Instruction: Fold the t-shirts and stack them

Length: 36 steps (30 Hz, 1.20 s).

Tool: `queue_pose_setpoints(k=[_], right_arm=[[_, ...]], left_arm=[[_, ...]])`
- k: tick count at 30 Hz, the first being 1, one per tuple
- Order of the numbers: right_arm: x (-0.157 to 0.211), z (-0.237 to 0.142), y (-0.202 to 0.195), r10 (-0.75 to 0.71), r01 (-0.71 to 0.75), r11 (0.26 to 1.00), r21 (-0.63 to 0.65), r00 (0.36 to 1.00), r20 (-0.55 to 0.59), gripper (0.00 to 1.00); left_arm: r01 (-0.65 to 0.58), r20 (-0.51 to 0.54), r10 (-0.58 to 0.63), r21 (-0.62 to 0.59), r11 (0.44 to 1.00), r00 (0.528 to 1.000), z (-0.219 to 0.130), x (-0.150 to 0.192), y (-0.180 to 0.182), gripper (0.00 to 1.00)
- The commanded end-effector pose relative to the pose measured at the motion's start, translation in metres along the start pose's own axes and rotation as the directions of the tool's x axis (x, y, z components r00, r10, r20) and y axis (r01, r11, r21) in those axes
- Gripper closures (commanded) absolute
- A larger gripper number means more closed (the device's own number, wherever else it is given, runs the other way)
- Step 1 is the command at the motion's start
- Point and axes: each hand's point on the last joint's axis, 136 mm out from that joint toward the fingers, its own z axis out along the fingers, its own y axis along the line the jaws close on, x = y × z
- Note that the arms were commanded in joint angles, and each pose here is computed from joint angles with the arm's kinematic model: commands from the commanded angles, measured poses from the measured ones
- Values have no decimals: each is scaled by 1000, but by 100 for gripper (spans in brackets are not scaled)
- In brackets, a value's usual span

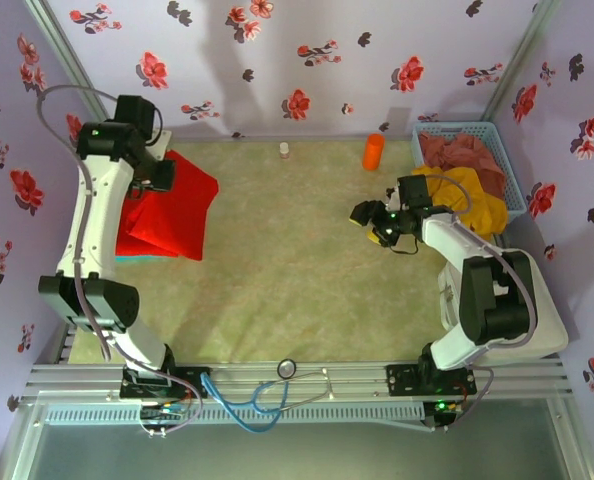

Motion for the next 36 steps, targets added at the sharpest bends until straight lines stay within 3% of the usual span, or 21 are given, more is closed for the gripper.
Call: queue_pose_setpoints(k=[1,24,36], right_arm=[[-2,2,5,20,-20,1000,-11,999,-26,32],[4,16,1,21,-22,1000,-1,998,-53,33],[8,22,0,14,-15,1000,-4,998,-66,33]], left_arm=[[-25,8,25,-10,1000,1000,-3,-4,8,100],[63,46,-62,-32,998,997,-3,-13,47,100],[92,16,-91,-99,991,996,36,-12,78,100]])
